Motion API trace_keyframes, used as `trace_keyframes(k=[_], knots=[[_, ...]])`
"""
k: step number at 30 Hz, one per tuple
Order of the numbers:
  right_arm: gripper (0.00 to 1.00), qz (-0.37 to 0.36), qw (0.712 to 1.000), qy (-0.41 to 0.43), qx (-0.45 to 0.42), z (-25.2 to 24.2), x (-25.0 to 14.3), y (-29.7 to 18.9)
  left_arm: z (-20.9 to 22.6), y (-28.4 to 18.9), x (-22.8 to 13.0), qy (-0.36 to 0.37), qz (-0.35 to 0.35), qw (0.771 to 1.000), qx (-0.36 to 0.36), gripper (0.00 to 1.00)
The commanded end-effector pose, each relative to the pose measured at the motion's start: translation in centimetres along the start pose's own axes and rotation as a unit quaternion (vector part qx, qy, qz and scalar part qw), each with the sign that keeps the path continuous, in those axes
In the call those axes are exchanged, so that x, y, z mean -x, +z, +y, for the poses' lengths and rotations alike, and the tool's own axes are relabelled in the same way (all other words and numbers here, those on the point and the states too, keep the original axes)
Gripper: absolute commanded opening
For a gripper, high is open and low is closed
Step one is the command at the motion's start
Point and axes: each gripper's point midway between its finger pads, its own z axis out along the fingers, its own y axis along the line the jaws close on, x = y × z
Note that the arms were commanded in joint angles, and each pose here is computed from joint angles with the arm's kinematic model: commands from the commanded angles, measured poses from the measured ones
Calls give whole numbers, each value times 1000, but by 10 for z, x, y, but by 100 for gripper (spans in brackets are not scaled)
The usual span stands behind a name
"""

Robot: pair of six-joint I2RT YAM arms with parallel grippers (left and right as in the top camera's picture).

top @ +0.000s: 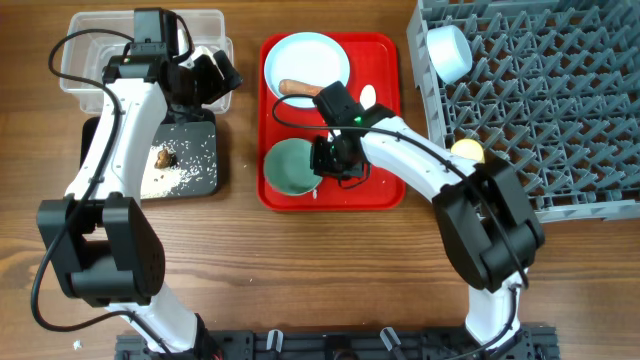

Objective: Sort waste into correct bins and load items into the dishwasher rack
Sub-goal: 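Reach the right gripper back to the green bowl and grasp it, then lift the green bowl and carry it right over the rack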

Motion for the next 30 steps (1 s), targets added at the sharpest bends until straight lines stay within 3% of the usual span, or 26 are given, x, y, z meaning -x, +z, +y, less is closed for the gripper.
trace_keyframes(k=[1, 8, 13, 16, 17, 18, 20, 25, 27, 30], knots=[[4, 2, 1000, 18, -4, -6, 2, 4, -3, -10, 6, 3, -15, 1000, -4, 100], [4, -20, 1000, -5, 16, -1, 22, -22, -3, -10, 6, 3, -15, 1000, -4, 100], [4, -104, 994, -30, -1, -5, 59, -98, -3, -10, 6, 3, -15, 1000, -4, 100], [4, -197, 977, 0, -83, -41, 82, -166, -3, -10, 6, 3, -15, 1000, -4, 100], [4, -231, 965, 13, -120, -59, 88, -190, -3, -10, 6, 3, -15, 1000, -4, 100], [4, -307, 927, 48, -208, -101, 94, -248, -3, -10, 6, 3, -15, 1000, -4, 100], [4, -359, 888, 74, -276, -131, 93, -290, -3, -10, 6, 3, -15, 1000, -4, 100], [4, -446, 755, 137, -461, -196, 82, -378, -3, -10, 6, 3, -15, 1000, -4, 100], [4, -434, 724, 132, -520, -213, 80, -389, -3, -10, 6, 3, -15, 1000, -4, 100], [4, -373, 722, 78, -577, -228, 90, -382, -3, -10, 6, 3, -15, 1000, -4, 100]])
